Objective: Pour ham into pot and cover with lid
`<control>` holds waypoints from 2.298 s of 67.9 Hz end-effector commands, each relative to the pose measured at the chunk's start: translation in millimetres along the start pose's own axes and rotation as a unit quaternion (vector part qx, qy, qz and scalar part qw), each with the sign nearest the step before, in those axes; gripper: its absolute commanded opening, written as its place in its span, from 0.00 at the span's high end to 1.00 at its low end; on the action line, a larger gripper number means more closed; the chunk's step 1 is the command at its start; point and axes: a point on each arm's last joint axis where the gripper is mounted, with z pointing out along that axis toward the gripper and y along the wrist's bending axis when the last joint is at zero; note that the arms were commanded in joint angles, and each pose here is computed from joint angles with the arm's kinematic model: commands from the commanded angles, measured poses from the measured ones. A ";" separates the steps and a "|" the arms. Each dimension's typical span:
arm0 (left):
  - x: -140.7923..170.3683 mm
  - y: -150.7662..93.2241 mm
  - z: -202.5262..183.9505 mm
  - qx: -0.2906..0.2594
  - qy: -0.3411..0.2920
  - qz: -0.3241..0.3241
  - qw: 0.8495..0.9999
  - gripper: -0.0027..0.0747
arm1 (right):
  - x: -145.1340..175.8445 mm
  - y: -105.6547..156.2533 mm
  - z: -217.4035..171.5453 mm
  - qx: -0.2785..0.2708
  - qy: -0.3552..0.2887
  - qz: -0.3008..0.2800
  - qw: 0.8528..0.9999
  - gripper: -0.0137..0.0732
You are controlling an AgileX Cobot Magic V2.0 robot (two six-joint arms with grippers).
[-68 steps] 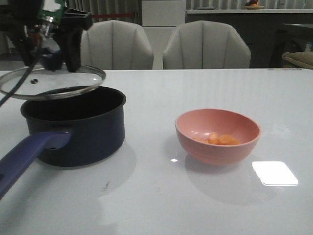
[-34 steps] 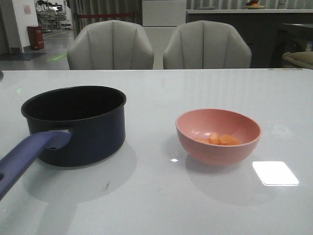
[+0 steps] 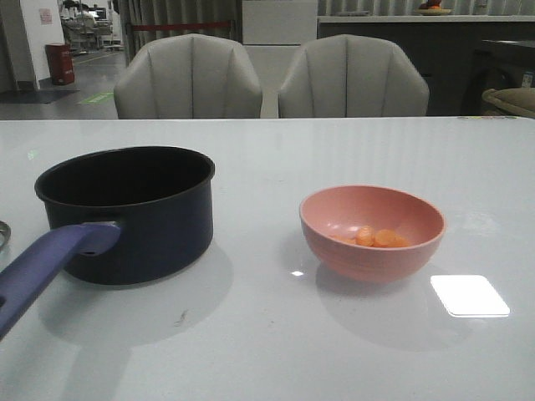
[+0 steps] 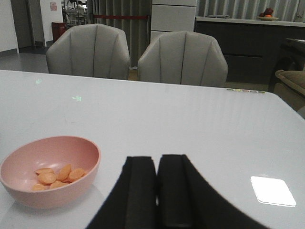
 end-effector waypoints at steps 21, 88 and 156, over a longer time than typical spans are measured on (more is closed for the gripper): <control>-12.1 -0.7 -17.6 0.003 -0.055 -0.002 0.998 0.18 | -10.6 0.2 -2.2 0.001 -0.055 -0.009 0.998 0.68; 82.7 -51.0 -199.6 0.084 -0.374 0.096 0.918 0.28 | -10.6 0.2 -2.2 0.001 -0.055 -0.009 0.998 0.68; 246.0 -20.9 -194.5 0.211 -0.553 0.126 0.796 0.39 | -34.4 0.4 -5.6 -0.001 -0.112 0.015 0.994 0.68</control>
